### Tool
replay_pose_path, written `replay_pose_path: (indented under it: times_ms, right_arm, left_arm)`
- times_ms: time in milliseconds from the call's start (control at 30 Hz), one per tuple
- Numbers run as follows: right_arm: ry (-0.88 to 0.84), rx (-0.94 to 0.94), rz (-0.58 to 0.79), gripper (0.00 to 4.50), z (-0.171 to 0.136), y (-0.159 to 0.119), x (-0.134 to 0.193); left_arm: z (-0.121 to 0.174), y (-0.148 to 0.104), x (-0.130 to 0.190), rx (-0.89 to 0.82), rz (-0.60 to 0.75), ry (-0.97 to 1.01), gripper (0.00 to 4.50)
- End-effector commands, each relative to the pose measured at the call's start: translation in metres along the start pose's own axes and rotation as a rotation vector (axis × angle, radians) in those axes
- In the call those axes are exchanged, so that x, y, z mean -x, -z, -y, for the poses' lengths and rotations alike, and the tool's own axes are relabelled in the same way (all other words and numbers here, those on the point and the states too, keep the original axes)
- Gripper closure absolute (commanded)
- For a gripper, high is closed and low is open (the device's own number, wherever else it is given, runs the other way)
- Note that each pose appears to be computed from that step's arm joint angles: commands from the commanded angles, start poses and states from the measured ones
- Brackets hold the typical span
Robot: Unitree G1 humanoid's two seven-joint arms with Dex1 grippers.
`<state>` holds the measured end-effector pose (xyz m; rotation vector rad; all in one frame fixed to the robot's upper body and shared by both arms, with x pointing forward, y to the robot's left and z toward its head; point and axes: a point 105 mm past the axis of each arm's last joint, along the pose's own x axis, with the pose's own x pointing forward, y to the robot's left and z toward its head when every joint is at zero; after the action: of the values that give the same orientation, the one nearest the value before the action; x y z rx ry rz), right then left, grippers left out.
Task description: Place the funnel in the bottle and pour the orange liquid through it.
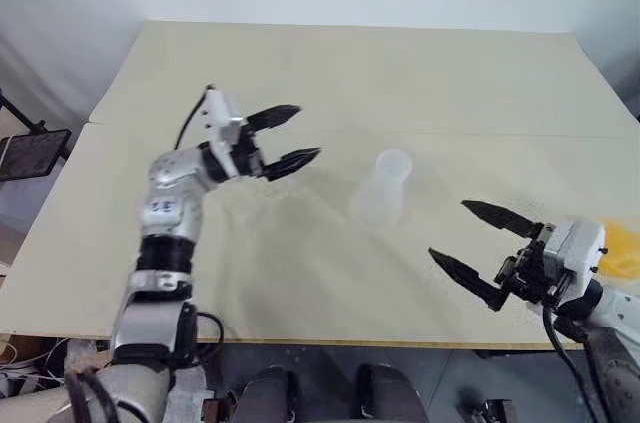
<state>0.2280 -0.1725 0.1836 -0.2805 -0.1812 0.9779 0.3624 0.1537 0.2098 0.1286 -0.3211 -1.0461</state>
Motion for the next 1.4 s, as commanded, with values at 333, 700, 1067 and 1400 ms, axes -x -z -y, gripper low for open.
replay_pose_path:
  times_ms: [333, 700, 1067, 1400]
  right_arm:
    - [-0.245, 0.004, 0.042, 0.0, -0.009, -0.006, -0.024]
    - [-0.229, 0.005, 0.033, 0.0, -0.003, 0.0, -0.027]
    - [-0.147, 0.002, -0.009, 0.0, -0.003, 0.008, -0.019]
    - [-0.062, 0.011, -0.017, 0.0, -0.003, 0.008, -0.013]
  left_arm:
    - [0.039, 0.032, 0.154, 0.055, -0.338, -0.292, 0.01]
    - [0.067, 0.034, 0.153, 0.099, -0.338, -0.348, 0.01]
    - [0.066, 0.066, 0.064, 0.132, -0.264, -0.28, 0.01]
    - [0.052, 0.088, 0.03, 0.136, -0.257, -0.309, 0.55]
